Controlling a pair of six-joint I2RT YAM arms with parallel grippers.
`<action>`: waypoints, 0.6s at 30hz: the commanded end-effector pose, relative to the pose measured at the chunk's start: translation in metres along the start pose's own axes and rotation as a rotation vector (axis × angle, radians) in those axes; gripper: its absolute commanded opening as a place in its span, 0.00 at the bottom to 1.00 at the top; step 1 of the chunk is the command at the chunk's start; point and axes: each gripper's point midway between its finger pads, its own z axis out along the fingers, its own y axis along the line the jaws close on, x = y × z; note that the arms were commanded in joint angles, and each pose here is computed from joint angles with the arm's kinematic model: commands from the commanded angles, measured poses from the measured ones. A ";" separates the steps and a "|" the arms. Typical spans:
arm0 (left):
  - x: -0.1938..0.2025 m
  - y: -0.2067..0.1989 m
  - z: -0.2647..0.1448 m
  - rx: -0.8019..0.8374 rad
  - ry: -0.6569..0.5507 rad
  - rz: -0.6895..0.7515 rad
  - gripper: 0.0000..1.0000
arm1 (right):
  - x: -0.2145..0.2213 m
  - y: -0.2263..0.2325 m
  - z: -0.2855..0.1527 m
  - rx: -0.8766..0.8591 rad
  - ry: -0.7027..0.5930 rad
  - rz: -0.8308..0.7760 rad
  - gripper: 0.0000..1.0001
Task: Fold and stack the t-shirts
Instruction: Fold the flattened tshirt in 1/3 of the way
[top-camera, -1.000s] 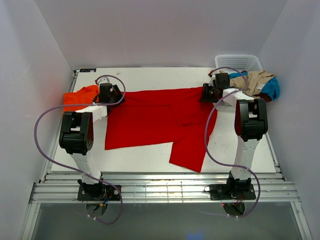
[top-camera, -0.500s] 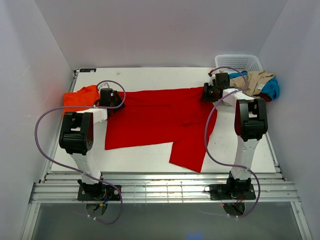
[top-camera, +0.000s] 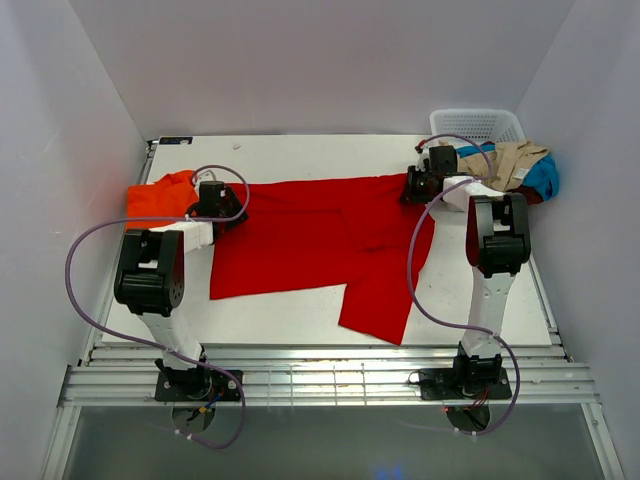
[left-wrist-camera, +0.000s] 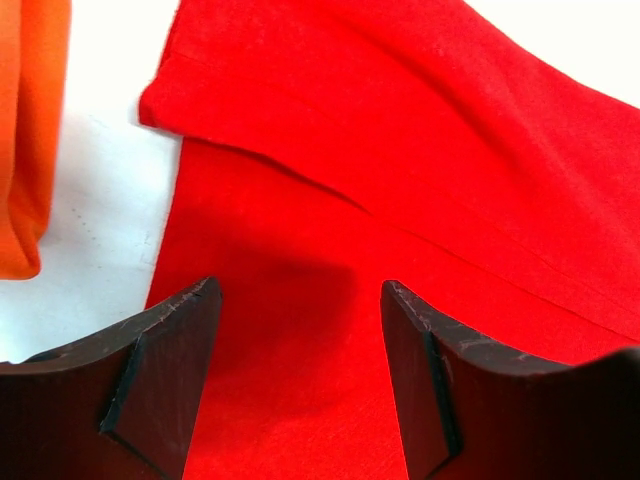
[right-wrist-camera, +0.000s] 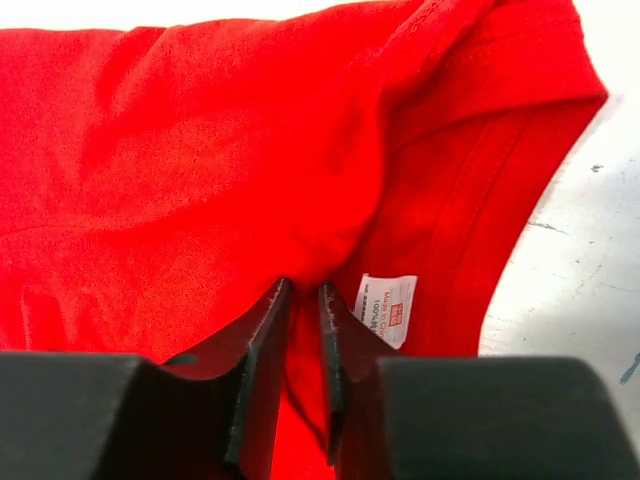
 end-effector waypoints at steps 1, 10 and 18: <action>-0.015 0.001 -0.013 -0.013 -0.040 -0.005 0.75 | -0.021 0.003 0.001 -0.009 -0.050 -0.013 0.21; -0.014 0.010 -0.014 -0.055 -0.040 -0.001 0.76 | -0.029 -0.006 -0.012 0.057 -0.070 -0.050 0.10; -0.016 0.014 -0.015 -0.080 -0.045 0.007 0.76 | -0.039 -0.009 -0.017 0.092 -0.079 -0.072 0.09</action>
